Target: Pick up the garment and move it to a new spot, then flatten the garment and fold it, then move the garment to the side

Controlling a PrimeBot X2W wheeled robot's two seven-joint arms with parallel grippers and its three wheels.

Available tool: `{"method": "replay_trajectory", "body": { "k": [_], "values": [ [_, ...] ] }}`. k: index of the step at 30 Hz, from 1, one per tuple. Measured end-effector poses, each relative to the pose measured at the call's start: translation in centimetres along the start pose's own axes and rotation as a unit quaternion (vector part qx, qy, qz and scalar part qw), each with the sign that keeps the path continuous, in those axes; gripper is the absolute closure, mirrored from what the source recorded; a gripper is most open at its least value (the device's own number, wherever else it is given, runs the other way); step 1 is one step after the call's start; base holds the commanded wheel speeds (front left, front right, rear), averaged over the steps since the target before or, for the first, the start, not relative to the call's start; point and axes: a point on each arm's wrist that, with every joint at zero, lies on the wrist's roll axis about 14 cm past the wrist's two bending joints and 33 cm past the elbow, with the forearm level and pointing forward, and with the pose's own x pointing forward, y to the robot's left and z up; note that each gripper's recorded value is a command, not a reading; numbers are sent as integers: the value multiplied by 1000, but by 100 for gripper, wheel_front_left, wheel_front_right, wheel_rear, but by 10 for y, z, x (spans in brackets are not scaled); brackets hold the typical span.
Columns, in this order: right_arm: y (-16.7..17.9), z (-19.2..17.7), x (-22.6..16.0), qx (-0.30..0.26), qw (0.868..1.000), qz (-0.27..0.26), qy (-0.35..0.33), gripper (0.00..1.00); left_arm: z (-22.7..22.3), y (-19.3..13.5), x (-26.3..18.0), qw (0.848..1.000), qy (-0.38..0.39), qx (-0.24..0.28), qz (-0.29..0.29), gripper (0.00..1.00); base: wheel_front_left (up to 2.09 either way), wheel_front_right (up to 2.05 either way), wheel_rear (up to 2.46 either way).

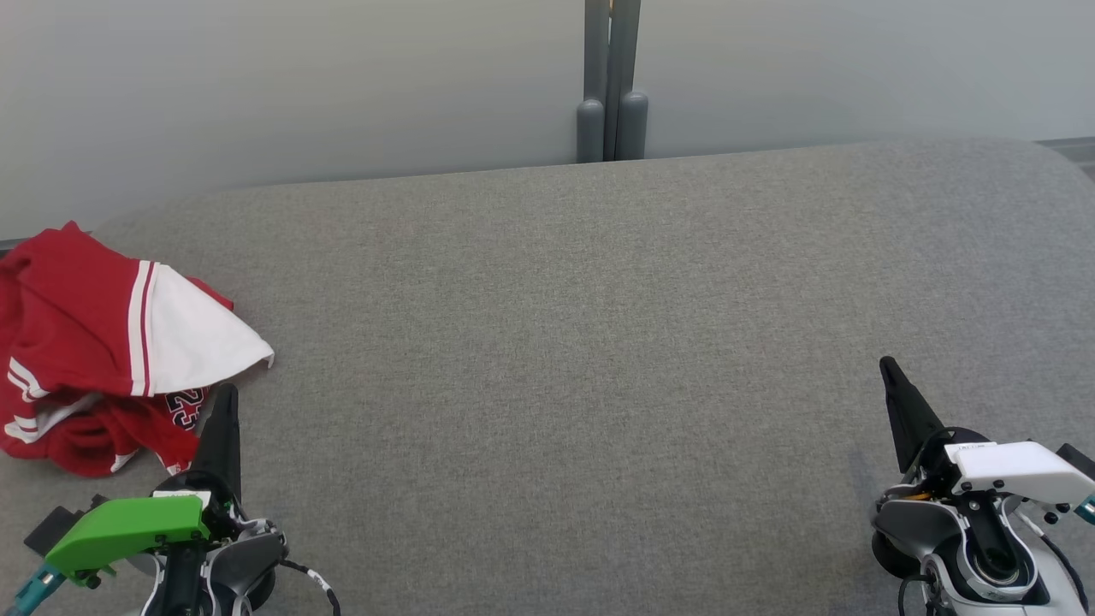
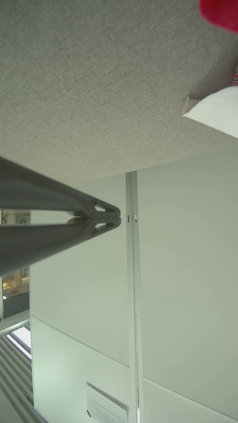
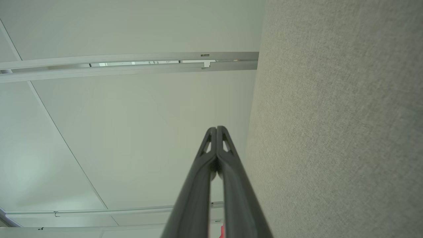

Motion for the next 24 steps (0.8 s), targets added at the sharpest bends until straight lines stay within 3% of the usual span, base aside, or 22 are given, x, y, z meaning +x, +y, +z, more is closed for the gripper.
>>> {"method": "replay_trajectory", "body": {
  "k": [24],
  "values": [
    [0,0,0,0,1000,0,0,100,0,0,0,1000,0,0,0,100,0,0,0]
  ]
}}
